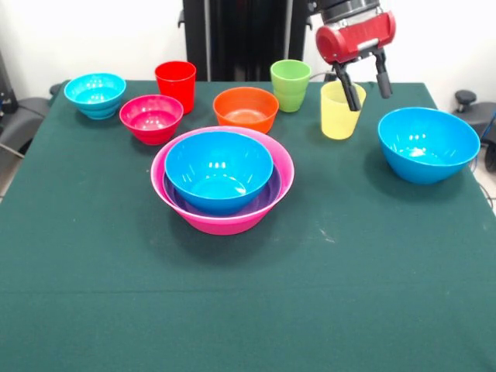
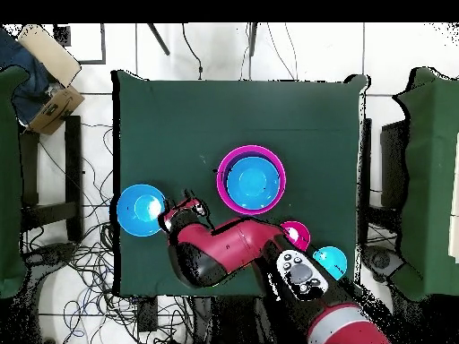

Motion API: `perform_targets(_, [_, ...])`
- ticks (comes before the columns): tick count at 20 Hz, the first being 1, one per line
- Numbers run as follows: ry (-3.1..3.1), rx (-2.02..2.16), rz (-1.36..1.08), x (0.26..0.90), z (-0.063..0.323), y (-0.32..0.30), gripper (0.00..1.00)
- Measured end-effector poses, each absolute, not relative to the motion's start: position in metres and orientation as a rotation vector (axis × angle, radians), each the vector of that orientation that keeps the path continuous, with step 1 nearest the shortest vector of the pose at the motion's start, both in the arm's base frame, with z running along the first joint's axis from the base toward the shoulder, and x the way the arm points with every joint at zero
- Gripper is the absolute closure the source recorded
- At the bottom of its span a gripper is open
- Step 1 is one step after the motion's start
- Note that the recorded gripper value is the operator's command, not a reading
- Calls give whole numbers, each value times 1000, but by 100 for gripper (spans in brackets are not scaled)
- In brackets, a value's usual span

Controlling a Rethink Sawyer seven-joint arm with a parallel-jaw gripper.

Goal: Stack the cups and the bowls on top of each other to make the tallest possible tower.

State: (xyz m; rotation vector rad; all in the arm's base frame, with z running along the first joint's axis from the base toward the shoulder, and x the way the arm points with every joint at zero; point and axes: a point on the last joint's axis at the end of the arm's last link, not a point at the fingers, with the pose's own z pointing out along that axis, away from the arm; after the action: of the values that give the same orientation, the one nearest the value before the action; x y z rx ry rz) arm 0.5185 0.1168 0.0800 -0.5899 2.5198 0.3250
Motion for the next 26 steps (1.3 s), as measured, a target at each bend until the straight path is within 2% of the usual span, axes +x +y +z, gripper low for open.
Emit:
perform_targets(15, [2497, -677, 379, 485, 49, 144, 0])
perform_targets(26, [2508, -679, 354, 477, 42, 131, 0])
